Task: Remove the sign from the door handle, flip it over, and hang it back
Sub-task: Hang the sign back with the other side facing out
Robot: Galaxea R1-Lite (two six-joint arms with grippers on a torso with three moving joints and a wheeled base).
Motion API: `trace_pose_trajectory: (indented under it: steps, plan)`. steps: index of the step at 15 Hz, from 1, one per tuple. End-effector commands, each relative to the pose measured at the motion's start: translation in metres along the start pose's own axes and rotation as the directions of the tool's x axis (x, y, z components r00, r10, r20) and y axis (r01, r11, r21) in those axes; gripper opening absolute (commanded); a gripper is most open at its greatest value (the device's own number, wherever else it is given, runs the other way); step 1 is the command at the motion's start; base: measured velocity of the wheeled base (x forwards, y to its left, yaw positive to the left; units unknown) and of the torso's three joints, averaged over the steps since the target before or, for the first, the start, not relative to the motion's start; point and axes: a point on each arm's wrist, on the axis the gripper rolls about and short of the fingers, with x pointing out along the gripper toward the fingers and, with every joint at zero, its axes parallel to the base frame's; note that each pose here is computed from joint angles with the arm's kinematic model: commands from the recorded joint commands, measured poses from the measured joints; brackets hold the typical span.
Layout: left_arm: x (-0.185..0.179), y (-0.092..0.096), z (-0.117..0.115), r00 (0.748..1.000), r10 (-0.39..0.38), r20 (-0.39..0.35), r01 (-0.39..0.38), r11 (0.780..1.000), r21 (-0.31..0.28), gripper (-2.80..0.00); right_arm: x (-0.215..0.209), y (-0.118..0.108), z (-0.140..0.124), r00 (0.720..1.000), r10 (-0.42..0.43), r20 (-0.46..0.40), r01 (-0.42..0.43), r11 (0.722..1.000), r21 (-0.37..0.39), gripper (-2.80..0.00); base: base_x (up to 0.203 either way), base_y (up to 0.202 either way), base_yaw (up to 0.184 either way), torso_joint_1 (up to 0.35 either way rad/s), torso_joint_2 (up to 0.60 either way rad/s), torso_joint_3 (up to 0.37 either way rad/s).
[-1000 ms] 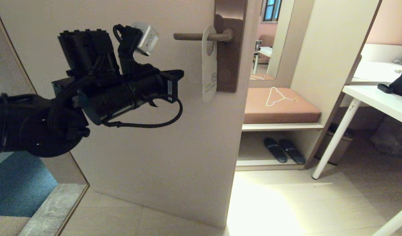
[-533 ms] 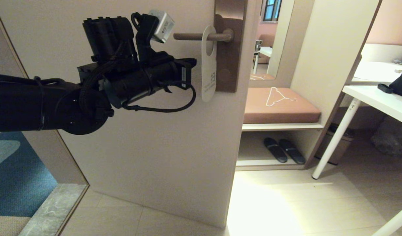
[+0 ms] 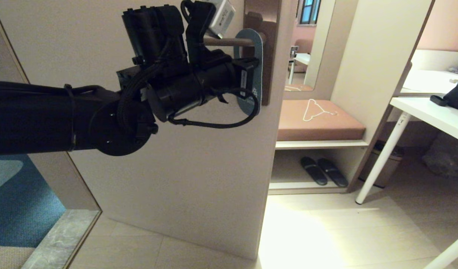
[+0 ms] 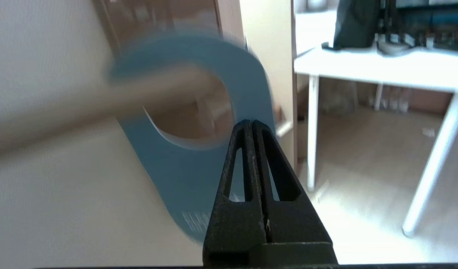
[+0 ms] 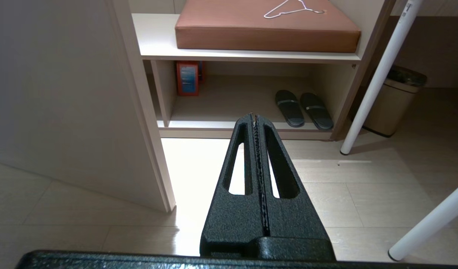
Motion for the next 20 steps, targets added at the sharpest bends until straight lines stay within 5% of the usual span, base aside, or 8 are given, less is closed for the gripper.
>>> trace_pose_trajectory:
  steps: [1,13,20]
  plan:
    - [0.014,-0.006,-0.003,1.000,-0.015,0.017,0.015,1.000,0.000,-2.80,0.000,0.000,0.000,1.000,0.000,-0.001,0.000,1.000,0.000,-2.80,0.000,0.000,0.000,0.000,0.00,0.000]
    - [0.039,-0.010,-0.029,1.000,-0.007,-0.016,0.007,1.000,-0.006,-2.80,0.000,0.000,0.000,1.000,0.000,-0.001,0.000,1.000,0.000,-2.80,0.000,0.000,0.000,0.000,0.00,0.000]
    - [0.017,-0.009,-0.010,1.000,0.025,-0.004,-0.025,1.000,-0.005,-2.80,0.000,0.000,0.000,1.000,0.000,-0.001,0.000,1.000,0.000,-2.80,0.000,0.000,0.000,0.000,0.00,0.000]
